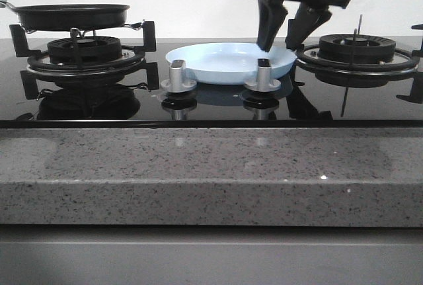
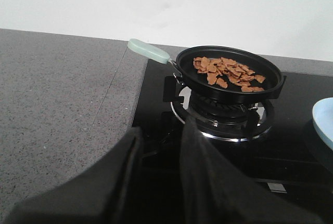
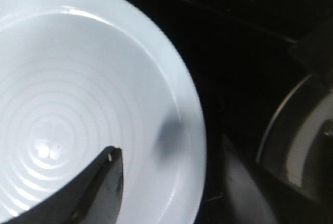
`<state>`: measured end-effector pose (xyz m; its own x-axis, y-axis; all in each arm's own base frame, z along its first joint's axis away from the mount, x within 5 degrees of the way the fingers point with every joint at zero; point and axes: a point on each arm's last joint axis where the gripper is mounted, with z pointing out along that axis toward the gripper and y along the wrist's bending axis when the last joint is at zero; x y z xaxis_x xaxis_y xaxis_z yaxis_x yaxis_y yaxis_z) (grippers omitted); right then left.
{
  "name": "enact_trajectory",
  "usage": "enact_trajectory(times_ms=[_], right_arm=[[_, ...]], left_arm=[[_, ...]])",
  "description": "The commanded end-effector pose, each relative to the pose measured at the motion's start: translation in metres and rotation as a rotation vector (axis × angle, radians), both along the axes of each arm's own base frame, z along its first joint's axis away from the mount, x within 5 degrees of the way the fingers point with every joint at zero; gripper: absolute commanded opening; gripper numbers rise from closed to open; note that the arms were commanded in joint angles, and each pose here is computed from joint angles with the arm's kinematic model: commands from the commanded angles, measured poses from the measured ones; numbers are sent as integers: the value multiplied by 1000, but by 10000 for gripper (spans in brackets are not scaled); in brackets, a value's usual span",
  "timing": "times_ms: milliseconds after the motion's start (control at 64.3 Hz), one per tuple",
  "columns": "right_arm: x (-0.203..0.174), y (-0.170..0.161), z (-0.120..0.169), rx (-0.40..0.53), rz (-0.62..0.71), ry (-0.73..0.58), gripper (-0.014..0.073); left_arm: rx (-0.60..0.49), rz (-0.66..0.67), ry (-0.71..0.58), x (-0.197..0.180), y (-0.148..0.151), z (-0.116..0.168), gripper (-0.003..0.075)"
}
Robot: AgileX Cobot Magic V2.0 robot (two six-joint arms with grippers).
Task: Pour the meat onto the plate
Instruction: 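Lower the right gripper to the rim of the light blue plate and grasp it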
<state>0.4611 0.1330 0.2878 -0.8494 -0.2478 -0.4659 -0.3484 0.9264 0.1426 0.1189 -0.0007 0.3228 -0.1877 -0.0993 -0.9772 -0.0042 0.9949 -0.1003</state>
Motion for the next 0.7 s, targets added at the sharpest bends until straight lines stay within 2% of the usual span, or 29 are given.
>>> enact_trajectory(times_ms=[0, 140, 233, 513, 684], right_arm=[[-6, -1, 36, 38, 7, -102, 429], [-4, 0, 31, 36, 7, -93, 424], [-3, 0, 30, 35, 7, -88, 364], [-4, 0, 29, 32, 9, -78, -78], [-4, -2, 34, 36, 7, -91, -60]], left_arm=[[-10, 8, -112, 1, 0, 19, 188], [-10, 8, -112, 1, 0, 19, 188], [-10, 8, -112, 1, 0, 19, 188], [-10, 8, -112, 1, 0, 19, 188], [-10, 8, -112, 1, 0, 19, 188]])
